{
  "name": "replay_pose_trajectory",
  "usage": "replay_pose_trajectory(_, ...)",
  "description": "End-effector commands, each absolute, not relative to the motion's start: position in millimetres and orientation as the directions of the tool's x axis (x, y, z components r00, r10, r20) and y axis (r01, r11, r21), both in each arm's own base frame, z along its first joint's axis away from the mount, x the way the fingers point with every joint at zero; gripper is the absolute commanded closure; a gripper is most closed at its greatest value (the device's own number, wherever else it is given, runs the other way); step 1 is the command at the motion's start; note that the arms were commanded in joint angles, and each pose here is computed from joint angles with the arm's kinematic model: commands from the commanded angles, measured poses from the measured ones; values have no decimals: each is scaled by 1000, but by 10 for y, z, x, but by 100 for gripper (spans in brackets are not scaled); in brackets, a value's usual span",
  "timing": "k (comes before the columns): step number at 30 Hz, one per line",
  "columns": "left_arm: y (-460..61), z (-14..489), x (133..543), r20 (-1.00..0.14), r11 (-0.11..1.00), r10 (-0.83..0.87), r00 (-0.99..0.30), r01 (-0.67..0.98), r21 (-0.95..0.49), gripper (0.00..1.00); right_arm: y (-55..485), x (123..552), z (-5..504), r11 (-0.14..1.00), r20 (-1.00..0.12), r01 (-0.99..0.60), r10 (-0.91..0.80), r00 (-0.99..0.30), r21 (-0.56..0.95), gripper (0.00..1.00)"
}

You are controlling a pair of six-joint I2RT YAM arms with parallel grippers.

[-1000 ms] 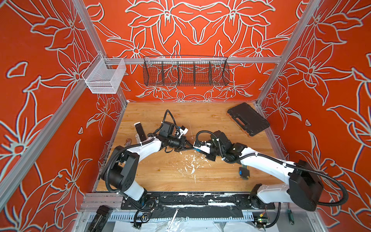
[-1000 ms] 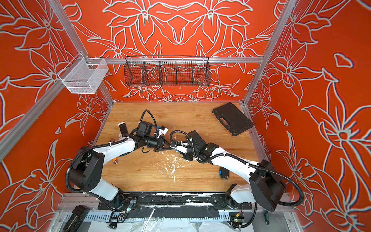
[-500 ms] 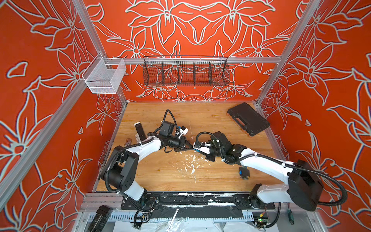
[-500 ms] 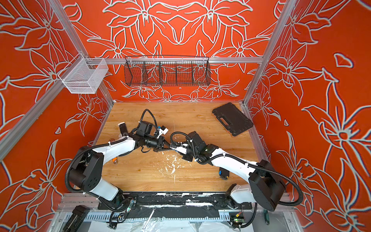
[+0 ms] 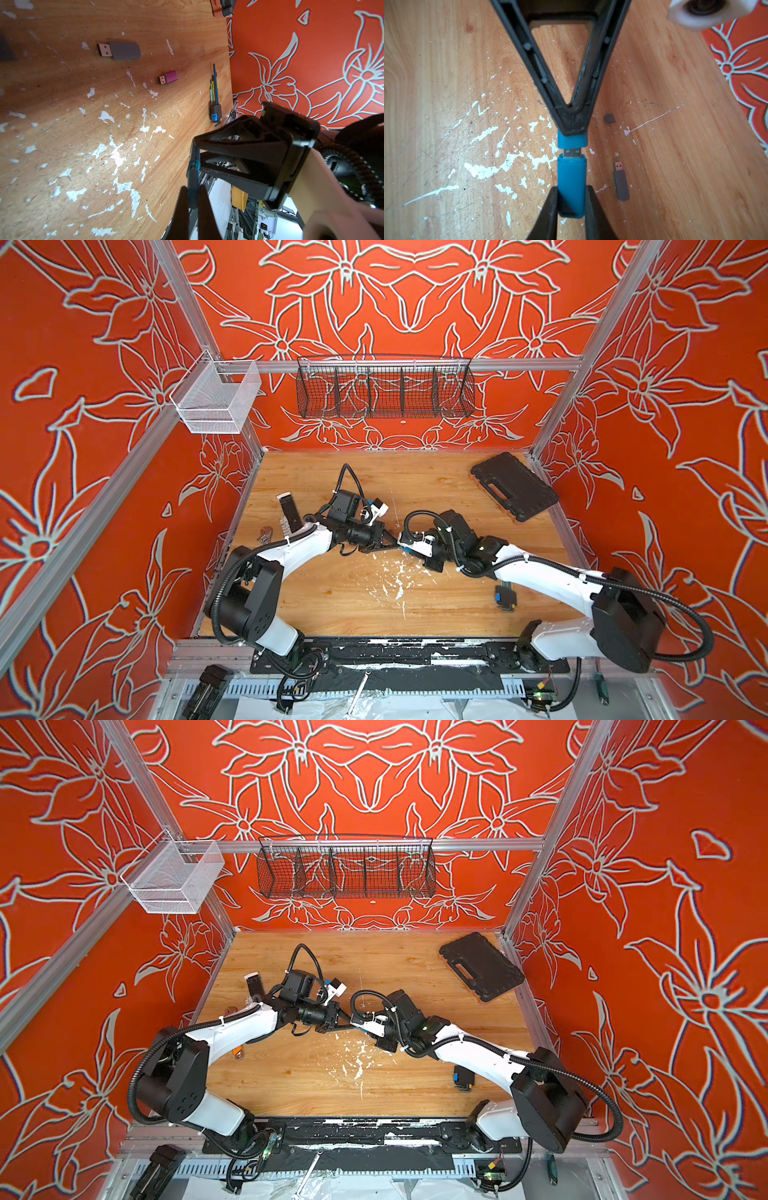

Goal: Close the usb drive cover
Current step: Close the cover of the USB drive.

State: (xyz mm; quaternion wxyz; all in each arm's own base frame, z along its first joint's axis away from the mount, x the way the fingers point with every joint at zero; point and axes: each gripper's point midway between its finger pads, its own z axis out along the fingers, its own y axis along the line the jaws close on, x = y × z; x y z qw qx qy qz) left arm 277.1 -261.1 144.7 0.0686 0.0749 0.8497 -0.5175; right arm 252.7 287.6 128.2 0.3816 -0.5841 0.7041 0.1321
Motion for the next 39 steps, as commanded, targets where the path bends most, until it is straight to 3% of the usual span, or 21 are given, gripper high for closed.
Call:
replay_pose_trajectory(1,-2688,1395,2620,-179,451,96,-979,203,-869,100,3302,2592,1922,261,-825,-914,-551,124,-312,83)
replay_pose_trajectory(16,-2738,1326,2543,-162,450,127,-979,202,-870,100,3314,2538,2016,218,-818,-895,-528,227,-389,83)
replay_pose_trajectory(26,-2730,1331,2580,-205,488,102,-974,228,-843,100,3325,2613,2116,327,-874,-904,-478,94,-276,83)
replay_pose_trajectory(34,-2821,1340,2538,-175,438,134,-975,217,-873,100,3368,2456,2075,194,-841,-913,-491,226,-358,83)
replay_pose_trajectory(39,-2838,1334,2538,-162,436,152,-975,214,-874,100,3355,2452,2113,187,-833,-902,-490,258,-390,83)
